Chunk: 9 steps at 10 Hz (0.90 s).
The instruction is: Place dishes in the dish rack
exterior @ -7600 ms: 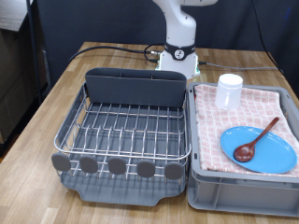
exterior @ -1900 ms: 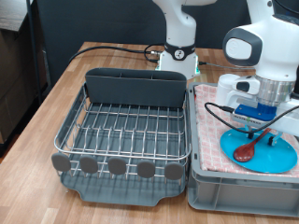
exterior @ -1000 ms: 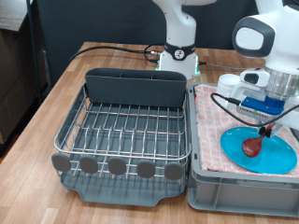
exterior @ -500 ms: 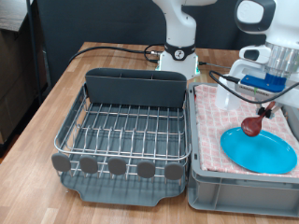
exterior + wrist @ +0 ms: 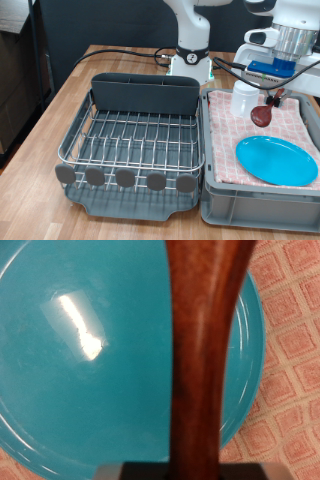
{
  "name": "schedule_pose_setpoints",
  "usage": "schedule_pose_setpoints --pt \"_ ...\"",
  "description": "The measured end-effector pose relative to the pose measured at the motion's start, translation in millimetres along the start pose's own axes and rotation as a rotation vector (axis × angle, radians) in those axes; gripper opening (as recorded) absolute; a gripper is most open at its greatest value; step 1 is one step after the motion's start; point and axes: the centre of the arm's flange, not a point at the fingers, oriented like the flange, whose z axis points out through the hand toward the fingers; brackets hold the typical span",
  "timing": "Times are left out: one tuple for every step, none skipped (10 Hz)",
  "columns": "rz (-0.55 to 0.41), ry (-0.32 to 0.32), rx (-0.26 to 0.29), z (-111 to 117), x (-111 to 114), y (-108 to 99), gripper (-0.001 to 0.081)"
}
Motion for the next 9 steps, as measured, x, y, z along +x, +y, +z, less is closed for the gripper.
schedule_pose_setpoints --pt "0.021 -0.008 -0.009 1.3 2.6 7.3 0.0078" --pt "0.045 -0.010 -0.020 -0.3 6.4 17.3 0.0078" --pt "0.073 -0.009 -0.024 -3.8 10.4 27.2 0.0078" --pt "0.125 -0.008 -0.027 -7.1 14.7 37.5 0.0078" --pt "0.203 -0.005 -0.029 -10.0 19.3 47.7 0.0078" --pt "0.288 0.004 -0.032 -13.1 22.8 58.0 0.0078" --pt "0.347 -0.008 -0.042 -16.6 26.1 68.2 0.0078" --pt "0.386 -0.023 -0.042 -22.8 29.0 78.5 0.0078" --pt "0.374 -0.018 -0.042 -21.8 28.2 78.0 0.0078"
